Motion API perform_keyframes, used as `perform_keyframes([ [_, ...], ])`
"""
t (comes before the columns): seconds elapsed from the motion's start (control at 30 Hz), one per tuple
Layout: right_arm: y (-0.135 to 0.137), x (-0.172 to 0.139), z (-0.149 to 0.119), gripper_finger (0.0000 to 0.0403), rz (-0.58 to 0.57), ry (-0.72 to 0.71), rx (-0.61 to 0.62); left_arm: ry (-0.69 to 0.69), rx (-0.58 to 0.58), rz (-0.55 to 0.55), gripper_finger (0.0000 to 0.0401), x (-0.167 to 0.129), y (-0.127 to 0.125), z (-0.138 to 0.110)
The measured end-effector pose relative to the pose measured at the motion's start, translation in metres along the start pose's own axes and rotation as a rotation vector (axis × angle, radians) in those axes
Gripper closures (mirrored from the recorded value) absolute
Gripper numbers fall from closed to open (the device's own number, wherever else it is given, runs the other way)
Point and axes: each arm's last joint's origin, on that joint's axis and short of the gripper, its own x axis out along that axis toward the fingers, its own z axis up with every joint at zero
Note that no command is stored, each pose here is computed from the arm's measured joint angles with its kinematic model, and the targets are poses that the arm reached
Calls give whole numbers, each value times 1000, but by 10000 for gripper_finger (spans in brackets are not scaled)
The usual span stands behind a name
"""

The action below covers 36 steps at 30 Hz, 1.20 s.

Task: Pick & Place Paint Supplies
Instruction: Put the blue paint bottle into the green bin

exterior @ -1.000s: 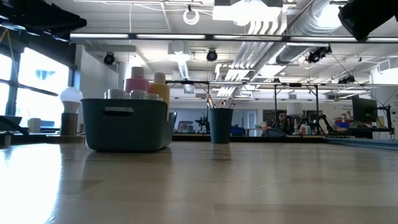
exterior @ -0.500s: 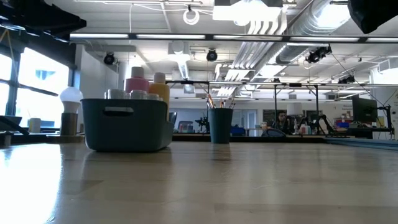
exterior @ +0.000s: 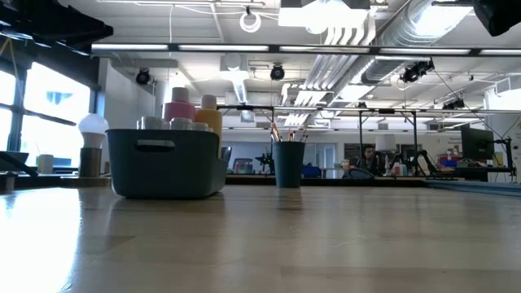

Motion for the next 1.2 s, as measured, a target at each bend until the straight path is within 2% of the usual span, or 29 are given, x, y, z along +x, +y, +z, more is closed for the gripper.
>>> perform_keyframes([
  [0.37, 0, 1, -7, 204, -13, -18, -1, 17, -12, -3, 304, 0, 0, -2],
  [0.67, 5, 15, -6, 204, -68, -12, -9, 15, -14, -2, 304, 0, 0, -1],
  [1.2, 5, 16, -5, 204, -73, -54, -16, 14, -16, -2, 304, 0, 0, -1],
])
